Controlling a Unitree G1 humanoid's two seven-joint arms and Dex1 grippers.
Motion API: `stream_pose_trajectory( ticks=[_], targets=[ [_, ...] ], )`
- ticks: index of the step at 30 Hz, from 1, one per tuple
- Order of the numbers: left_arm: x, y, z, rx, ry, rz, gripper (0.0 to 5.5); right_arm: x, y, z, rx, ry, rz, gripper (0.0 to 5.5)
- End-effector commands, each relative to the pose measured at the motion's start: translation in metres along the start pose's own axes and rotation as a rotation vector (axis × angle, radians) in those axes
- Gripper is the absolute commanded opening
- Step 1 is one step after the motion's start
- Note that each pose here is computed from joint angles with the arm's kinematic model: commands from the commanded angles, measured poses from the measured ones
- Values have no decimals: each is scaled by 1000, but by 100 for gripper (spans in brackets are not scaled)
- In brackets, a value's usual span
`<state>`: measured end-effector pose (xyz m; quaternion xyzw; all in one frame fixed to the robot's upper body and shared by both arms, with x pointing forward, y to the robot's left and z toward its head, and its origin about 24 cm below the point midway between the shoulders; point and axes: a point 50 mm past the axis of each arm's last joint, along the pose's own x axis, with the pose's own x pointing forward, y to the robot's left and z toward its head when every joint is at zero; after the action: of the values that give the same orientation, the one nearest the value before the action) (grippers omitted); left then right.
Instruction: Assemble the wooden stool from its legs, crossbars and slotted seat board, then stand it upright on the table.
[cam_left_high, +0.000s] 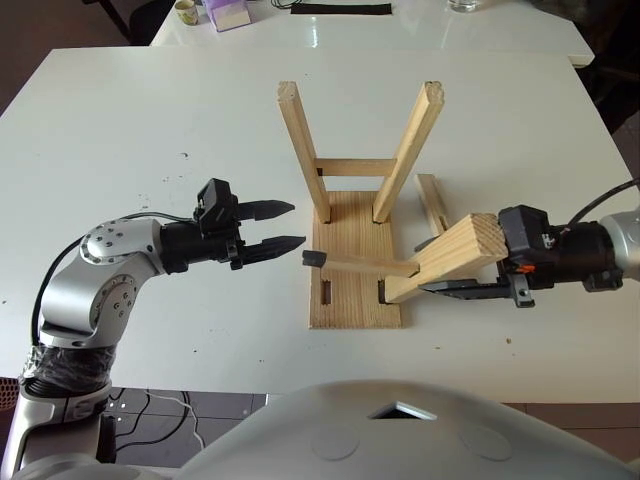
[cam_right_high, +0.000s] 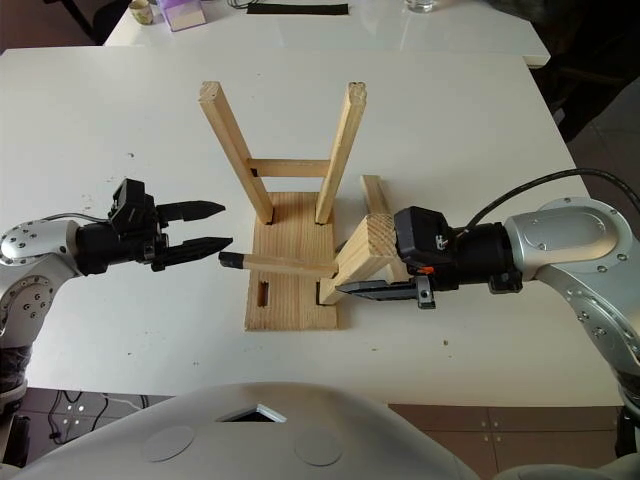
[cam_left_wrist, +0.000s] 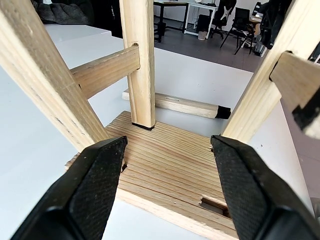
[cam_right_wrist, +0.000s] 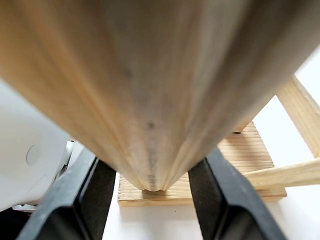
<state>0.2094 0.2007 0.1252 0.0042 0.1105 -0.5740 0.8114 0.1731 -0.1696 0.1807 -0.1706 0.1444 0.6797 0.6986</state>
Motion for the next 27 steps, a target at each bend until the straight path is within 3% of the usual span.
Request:
stream_pose_trajectory(
  ticks=[1, 8, 19, 27],
  targets=[
    [2, 2, 4, 17, 3, -1, 312, 3, 1, -7, 4, 25, -14, 203],
    [4, 3, 6, 23, 0, -11, 312, 8, 3, -14, 19, 42, -8, 203],
    [9, 6, 4, 14, -1, -7, 312, 41, 4, -78, 145, 191, 13, 203],
    [8, 12, 3, 11, -2, 12, 312, 32, -14, -89, 266, 230, -49, 203]
  ],
)
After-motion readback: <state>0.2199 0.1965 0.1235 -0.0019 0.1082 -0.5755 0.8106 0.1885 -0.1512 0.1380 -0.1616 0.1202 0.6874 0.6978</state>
